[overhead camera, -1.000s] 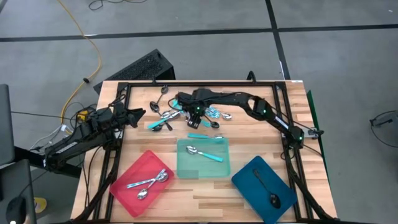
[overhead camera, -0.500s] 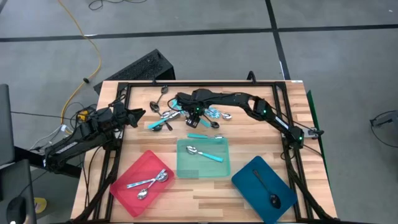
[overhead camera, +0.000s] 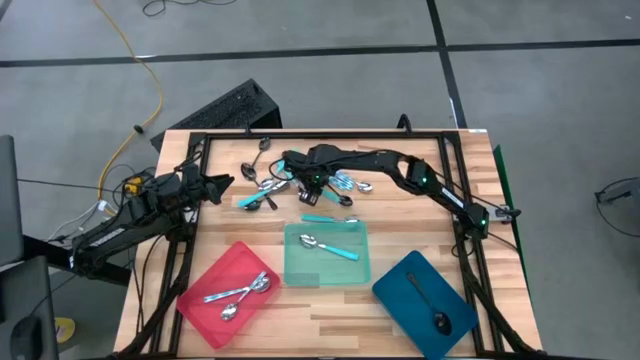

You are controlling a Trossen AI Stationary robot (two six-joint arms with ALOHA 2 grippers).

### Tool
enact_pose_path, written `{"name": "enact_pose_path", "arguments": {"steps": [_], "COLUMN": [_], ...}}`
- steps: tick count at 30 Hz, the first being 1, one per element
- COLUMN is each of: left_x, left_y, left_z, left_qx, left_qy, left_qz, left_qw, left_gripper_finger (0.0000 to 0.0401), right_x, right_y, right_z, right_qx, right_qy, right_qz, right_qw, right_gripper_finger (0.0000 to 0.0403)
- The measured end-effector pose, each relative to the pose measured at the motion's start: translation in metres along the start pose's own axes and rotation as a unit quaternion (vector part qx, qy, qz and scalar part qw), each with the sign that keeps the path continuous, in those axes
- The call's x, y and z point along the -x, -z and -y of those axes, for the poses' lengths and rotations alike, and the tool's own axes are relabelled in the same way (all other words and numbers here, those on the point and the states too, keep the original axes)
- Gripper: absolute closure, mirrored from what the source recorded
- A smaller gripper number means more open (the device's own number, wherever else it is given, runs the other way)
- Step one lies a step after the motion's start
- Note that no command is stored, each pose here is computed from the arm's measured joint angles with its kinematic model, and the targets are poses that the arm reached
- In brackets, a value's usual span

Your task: Sort silverware by color (type)

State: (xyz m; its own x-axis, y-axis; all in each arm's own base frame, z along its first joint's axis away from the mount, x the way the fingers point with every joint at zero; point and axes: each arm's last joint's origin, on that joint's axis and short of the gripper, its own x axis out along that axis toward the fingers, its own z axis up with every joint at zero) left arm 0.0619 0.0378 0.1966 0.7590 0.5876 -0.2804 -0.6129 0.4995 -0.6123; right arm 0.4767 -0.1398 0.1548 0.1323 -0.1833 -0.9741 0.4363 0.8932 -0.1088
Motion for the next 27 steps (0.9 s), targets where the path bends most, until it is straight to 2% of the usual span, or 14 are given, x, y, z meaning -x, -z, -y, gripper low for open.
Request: {"name": "enact_pose_path", "arguments": {"steps": [5,7,27], "left_x": [0.0,0.0,0.0], "left_y": [0.0,0.0,-0.0005], "left_z": [0.0,0.0,-0.0005], "left_qx": [0.002,0.002,0.003], "left_qy": [0.0,0.0,-0.01], "left_qz": [0.0,0.0,0.009], "left_qw": [1.0,1.0,1.0], "left_gripper_finger": [0.0234,0.0234,0.0234], "right_x": [0.0,0.0,0.0096], "right_y": [-0.0005,-0.0004,-0.0002], "right_z": [-0.0002,-0.0003,-0.0002], "right_qx": [-0.004,-0.004,-0.011], "right_qy": [-0.002,-0.004,-0.035], "right_qz": [0.002,0.001,-0.013], "right_qw": [1.0,1.0,0.999], "right_gripper_finger": [0.033,0.0347,0.0347]}}
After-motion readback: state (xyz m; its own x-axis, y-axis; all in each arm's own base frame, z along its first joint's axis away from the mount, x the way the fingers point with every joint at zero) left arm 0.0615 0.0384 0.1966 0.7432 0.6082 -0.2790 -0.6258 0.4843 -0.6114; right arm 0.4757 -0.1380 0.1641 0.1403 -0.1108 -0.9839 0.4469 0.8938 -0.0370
